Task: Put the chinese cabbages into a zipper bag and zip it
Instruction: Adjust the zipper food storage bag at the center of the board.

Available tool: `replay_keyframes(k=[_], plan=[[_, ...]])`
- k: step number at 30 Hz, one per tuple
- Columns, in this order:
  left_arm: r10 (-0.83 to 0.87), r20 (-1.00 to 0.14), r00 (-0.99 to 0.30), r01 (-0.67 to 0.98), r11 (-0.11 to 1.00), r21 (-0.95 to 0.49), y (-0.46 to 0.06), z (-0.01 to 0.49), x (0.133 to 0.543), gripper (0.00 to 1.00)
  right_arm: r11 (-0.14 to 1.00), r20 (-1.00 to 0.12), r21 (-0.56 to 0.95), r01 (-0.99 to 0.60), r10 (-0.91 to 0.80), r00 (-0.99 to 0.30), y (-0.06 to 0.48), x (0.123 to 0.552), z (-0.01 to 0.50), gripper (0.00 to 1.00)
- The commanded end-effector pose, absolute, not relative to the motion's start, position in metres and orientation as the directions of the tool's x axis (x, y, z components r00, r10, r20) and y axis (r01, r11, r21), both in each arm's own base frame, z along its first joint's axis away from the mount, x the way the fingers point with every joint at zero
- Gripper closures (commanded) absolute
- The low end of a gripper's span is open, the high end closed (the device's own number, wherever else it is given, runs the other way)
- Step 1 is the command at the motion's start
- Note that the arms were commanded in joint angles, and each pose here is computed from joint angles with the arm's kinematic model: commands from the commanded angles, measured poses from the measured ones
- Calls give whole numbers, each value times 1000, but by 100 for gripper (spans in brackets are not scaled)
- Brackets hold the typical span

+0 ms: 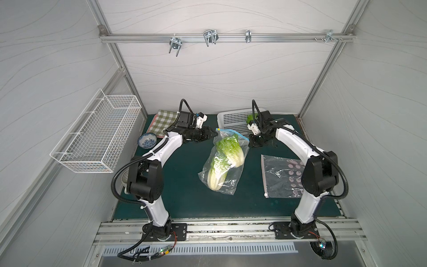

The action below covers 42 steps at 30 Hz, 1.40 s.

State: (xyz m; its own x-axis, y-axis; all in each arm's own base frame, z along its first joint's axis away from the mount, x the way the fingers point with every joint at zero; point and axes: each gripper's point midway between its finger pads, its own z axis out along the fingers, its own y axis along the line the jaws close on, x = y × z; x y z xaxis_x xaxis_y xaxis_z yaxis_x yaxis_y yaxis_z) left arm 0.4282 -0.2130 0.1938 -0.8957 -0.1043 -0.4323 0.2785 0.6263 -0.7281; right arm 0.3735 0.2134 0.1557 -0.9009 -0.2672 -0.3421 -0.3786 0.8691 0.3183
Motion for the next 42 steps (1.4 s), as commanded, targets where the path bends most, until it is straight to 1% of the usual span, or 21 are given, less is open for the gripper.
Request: replay_keyframes(k=[1,5,11,15,19,23,27,30,31,33,34,38,42], plan=[[-114,-478,-871,346,549,-761,-217,216,451,38,874,-364,312,-372,-252,-897,212,383,158,100],[-106,-467,-878,357,504,-786,-225,204,458,38,870,-361,326,-369,-247,-899,215,384,157,100],[-123,-501,-857,399,460,-794,-231,205,473,40,868,-355,333,-369,-247,-902,217,386,153,100],[-131,-481,-867,383,443,-811,-235,196,484,44,865,-353,336,-372,-250,-901,218,386,152,100],[-116,-479,-870,389,434,-813,-242,190,485,48,865,-358,334,-375,-251,-899,218,386,154,100],[-95,-475,-875,398,416,-818,-252,188,481,57,863,-356,340,-373,-249,-901,219,386,154,100],[-88,-473,-877,400,410,-819,-256,187,477,72,863,-354,342,-372,-248,-902,219,385,154,100],[-94,-495,-864,423,399,-814,-255,198,477,85,862,-358,344,-372,-246,-901,219,385,157,100],[-95,-503,-859,432,395,-811,-255,203,476,87,861,-362,346,-373,-244,-900,219,384,159,100],[-95,-524,-846,453,391,-802,-254,213,474,98,857,-367,354,-374,-240,-899,220,383,163,100],[-98,-536,-838,462,393,-795,-252,219,473,100,852,-371,363,-376,-238,-898,221,381,167,100],[-129,-582,-803,491,408,-769,-232,254,461,100,821,-405,419,-388,-213,-889,225,370,196,100],[-111,-700,-705,592,452,-668,-211,306,424,100,767,-482,490,-413,-156,-862,224,351,240,100]])
